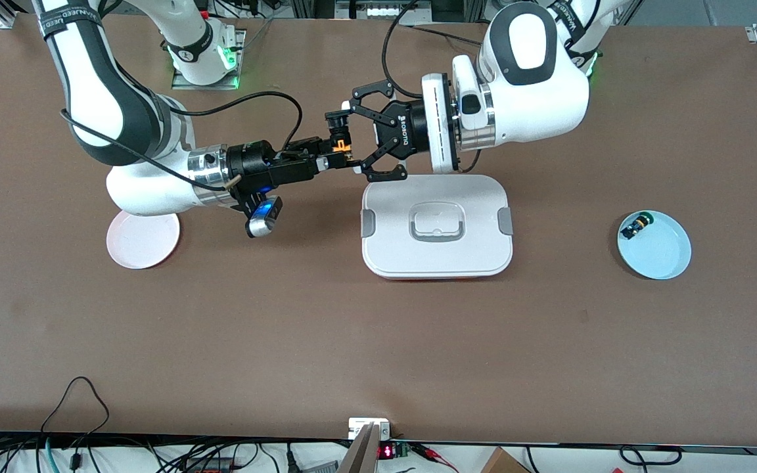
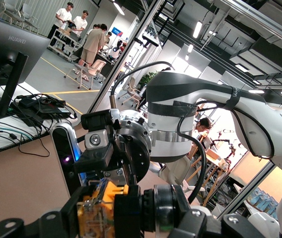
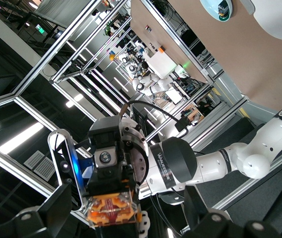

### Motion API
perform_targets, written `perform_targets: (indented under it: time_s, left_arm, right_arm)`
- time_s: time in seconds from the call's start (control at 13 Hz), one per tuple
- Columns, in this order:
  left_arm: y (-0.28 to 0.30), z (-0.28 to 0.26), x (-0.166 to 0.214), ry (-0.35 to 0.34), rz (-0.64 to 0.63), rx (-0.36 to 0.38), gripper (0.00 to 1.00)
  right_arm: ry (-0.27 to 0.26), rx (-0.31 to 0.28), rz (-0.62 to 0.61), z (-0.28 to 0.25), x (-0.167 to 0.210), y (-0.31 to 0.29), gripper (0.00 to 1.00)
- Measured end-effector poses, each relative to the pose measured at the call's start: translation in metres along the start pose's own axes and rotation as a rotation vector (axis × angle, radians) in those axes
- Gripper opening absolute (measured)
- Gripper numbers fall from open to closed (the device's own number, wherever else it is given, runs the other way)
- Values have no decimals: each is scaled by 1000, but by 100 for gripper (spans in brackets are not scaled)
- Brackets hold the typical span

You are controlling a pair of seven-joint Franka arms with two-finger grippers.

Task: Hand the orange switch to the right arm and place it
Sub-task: 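Close the right gripper on the switch held by the left gripper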

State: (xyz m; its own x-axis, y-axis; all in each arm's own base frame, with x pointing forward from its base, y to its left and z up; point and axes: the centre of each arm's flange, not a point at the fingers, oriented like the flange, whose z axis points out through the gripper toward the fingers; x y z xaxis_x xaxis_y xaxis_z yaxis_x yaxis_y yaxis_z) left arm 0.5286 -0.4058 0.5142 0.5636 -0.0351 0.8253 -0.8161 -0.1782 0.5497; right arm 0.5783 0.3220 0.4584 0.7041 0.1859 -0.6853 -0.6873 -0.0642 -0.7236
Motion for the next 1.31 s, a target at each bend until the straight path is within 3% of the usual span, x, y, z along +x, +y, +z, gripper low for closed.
perform_targets:
  time_s: [1.16, 1.31]
  left_arm:
    - [0, 0, 0, 0, 0, 1, 72]
    - [0, 0, 0, 0, 0, 1, 72]
  right_arm:
    - [-45, -1, 73, 3, -5, -3, 100]
    - [-47, 0, 74, 2, -5, -3, 95]
